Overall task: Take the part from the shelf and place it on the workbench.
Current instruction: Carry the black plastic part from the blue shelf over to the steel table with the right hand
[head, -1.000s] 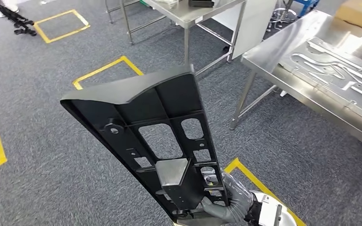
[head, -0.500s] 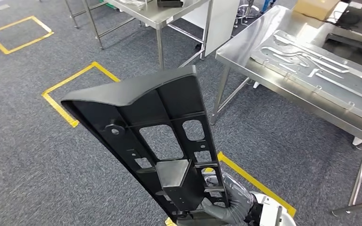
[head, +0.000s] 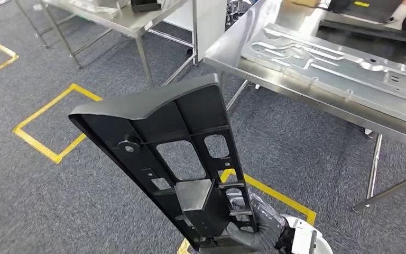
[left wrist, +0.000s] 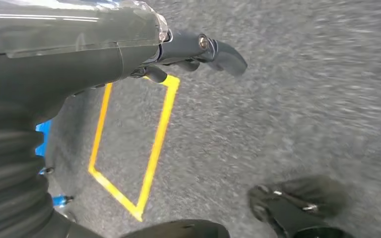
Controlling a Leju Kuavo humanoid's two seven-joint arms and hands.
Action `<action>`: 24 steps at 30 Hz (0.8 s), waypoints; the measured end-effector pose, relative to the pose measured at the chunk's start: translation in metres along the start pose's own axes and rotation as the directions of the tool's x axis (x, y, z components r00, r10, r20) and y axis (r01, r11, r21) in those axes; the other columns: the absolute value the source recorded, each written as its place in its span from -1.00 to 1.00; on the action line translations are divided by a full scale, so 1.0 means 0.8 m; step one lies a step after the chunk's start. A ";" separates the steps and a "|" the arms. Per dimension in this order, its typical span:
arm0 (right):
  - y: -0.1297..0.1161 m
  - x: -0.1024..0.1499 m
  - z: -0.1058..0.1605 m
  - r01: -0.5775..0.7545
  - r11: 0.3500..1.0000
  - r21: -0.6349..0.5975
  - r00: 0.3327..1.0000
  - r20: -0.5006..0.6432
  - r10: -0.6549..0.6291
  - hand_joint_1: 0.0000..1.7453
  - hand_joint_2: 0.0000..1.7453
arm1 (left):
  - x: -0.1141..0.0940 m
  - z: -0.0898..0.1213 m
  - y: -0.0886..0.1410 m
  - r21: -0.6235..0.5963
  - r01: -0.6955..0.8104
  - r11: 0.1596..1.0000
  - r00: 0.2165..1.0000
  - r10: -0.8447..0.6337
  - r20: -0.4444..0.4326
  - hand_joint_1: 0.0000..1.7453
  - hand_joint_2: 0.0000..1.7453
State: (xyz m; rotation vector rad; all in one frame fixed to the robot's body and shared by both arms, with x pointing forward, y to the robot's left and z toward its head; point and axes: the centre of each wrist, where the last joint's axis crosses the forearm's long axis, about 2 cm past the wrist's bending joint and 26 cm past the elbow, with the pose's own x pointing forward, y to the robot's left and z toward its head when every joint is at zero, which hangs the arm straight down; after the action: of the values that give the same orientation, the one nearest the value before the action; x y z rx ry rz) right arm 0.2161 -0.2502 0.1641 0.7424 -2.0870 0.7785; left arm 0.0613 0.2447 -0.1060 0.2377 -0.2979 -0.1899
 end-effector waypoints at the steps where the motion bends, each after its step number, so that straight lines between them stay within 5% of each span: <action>1: 0.000 0.000 0.000 -0.001 1.000 0.000 1.000 0.000 0.001 1.00 1.00 | 0.002 0.000 0.000 0.000 0.000 1.000 1.000 0.000 0.002 -1.00 1.00; 24: 0.001 -0.001 0.001 0.002 1.000 -0.004 1.000 -0.007 -0.002 1.00 1.00 | -0.004 0.001 -0.002 -0.005 0.004 1.000 1.000 -0.004 -0.002 -1.00 1.00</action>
State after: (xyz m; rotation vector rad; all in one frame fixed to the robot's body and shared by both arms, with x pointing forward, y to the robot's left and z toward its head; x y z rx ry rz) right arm 0.2156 -0.2499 0.1627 0.7383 -2.0812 0.7743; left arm 0.0580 0.2432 -0.1064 0.2335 -0.2950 -0.1942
